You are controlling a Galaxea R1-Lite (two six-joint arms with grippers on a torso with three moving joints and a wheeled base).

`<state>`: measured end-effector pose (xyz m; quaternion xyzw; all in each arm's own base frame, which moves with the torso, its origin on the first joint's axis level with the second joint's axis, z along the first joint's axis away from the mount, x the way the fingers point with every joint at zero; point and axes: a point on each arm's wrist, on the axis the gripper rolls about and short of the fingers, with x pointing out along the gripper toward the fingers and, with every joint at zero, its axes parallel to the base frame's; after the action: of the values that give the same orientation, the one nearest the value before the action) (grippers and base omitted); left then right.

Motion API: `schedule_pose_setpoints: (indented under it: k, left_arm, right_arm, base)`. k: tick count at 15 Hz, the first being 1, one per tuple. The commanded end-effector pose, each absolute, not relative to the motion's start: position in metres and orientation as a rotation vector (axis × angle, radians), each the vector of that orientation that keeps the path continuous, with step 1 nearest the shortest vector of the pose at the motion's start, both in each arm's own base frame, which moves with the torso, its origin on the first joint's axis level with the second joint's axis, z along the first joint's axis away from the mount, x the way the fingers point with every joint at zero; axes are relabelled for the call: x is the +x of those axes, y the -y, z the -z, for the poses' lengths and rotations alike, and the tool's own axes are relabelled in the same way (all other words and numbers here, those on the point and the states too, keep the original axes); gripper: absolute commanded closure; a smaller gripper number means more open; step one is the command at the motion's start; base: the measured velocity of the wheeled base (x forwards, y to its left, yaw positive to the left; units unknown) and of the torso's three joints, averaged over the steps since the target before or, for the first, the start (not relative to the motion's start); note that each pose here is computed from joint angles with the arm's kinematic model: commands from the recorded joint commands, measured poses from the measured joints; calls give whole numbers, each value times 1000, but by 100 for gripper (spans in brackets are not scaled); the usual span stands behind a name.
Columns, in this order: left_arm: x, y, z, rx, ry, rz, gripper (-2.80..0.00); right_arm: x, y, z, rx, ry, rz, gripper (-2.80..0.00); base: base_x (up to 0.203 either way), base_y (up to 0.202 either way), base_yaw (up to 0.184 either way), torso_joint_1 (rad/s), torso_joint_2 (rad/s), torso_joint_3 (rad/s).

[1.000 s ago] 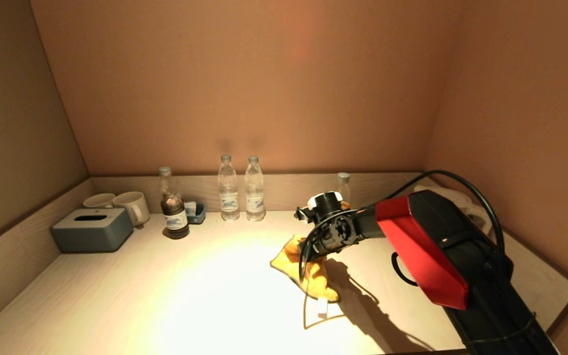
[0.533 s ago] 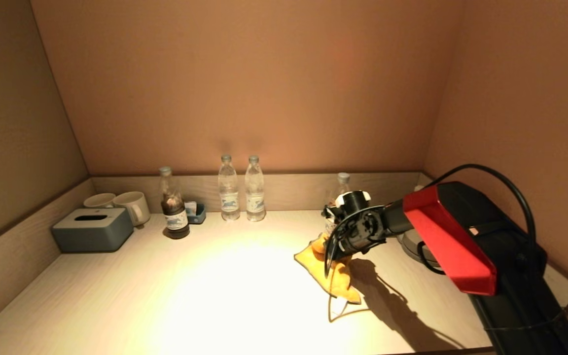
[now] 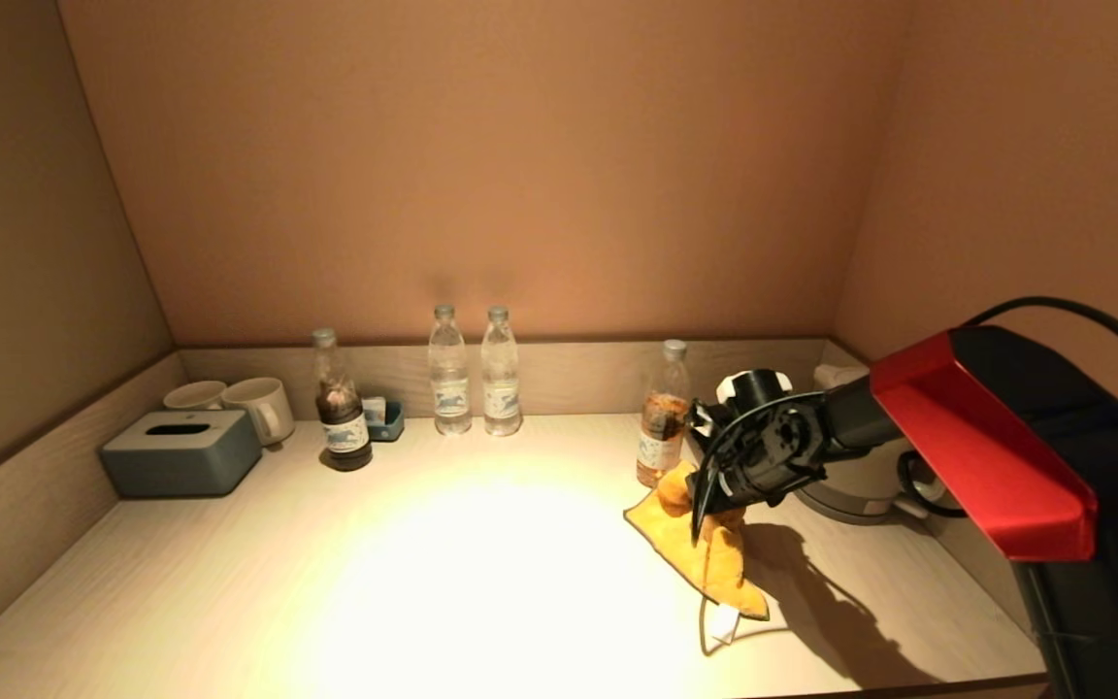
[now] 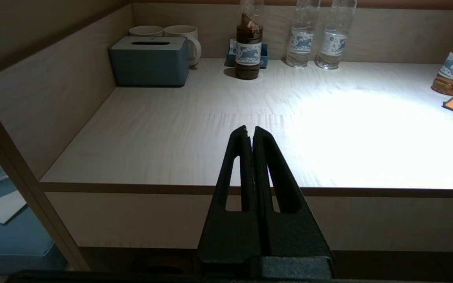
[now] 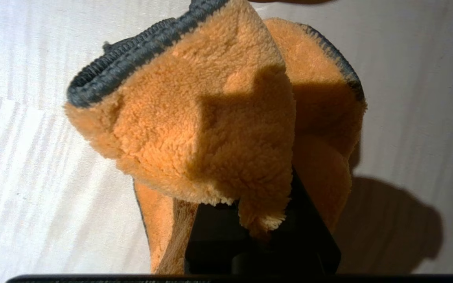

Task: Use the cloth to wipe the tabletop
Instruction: Sweep the stains on the table

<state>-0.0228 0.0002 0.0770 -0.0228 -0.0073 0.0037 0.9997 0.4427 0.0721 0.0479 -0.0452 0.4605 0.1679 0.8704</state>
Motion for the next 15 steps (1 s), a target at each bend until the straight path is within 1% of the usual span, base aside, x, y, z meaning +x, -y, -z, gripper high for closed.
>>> schedule_pose_setpoints:
  k: [1, 3, 5, 12, 15]
  left_arm:
    - [-23, 0, -77, -46, 16, -7, 0]
    - [-23, 0, -77, -46, 16, -7, 0]
    - [-23, 0, -77, -46, 16, -7, 0]
    - [-23, 0, -77, -46, 14, -7, 0]
    - [-23, 0, -77, -46, 14, -7, 0]
  right_arm:
    - [430, -68, -62, -90, -957, -365, 0]
    - [403, -64, -76, -84, -977, -406, 0]
    - [391, -74, -75, -83, -1004, -473, 0]
    - [399, -92, -46, -85, -1067, -505, 0]
    - [395, -122, -40, -122, -1073, -569, 0]
  base:
    - [0, 0, 0, 0, 0, 0]
    - [0, 0, 0, 0, 0, 0]
    - [0, 0, 0, 0, 0, 0]
    - [0, 0, 0, 0, 0, 0]
    - [0, 0, 0, 0, 0, 0]
